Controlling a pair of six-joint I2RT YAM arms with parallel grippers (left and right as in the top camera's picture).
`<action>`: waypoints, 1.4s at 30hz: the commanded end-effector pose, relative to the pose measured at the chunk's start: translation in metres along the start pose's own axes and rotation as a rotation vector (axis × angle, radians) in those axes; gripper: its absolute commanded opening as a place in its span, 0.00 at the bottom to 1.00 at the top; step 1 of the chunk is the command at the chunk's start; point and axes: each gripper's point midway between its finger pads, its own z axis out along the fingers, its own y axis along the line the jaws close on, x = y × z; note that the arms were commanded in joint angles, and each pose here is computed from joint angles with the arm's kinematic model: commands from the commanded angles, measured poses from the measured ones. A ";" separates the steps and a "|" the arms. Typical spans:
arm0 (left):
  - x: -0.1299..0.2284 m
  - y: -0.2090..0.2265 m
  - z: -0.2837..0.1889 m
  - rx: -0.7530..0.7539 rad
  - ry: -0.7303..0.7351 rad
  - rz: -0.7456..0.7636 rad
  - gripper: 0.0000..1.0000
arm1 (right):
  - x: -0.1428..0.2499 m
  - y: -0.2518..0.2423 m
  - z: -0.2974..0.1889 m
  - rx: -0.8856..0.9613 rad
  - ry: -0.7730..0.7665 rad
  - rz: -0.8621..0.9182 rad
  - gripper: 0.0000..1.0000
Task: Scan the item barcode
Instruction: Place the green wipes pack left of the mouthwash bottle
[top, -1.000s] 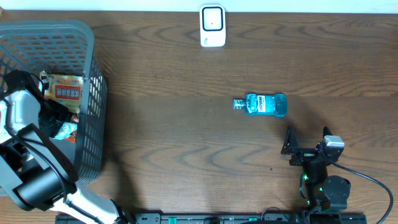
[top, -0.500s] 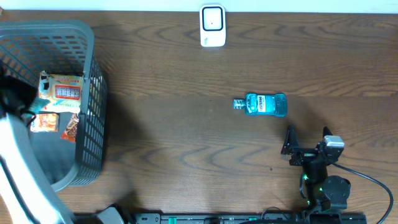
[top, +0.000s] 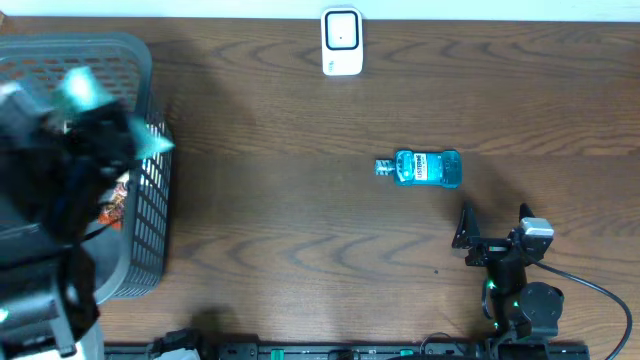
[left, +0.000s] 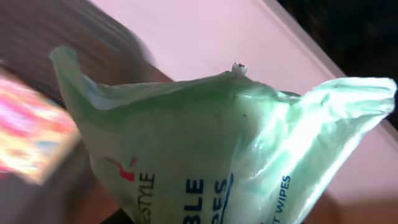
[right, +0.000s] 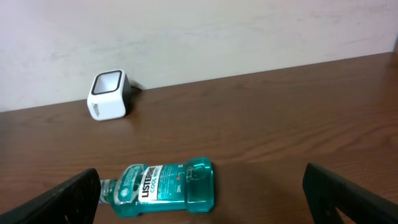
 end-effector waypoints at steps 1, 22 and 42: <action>0.043 -0.042 0.023 0.124 0.175 0.068 0.36 | 0.001 0.000 0.000 0.002 0.002 -0.012 0.99; 0.384 -0.041 0.206 -0.150 0.931 0.437 0.37 | 0.001 0.000 0.000 0.002 0.002 -0.012 0.99; 0.132 -0.072 0.119 -0.114 0.230 0.415 0.98 | 0.001 0.000 0.000 0.002 0.002 -0.012 0.99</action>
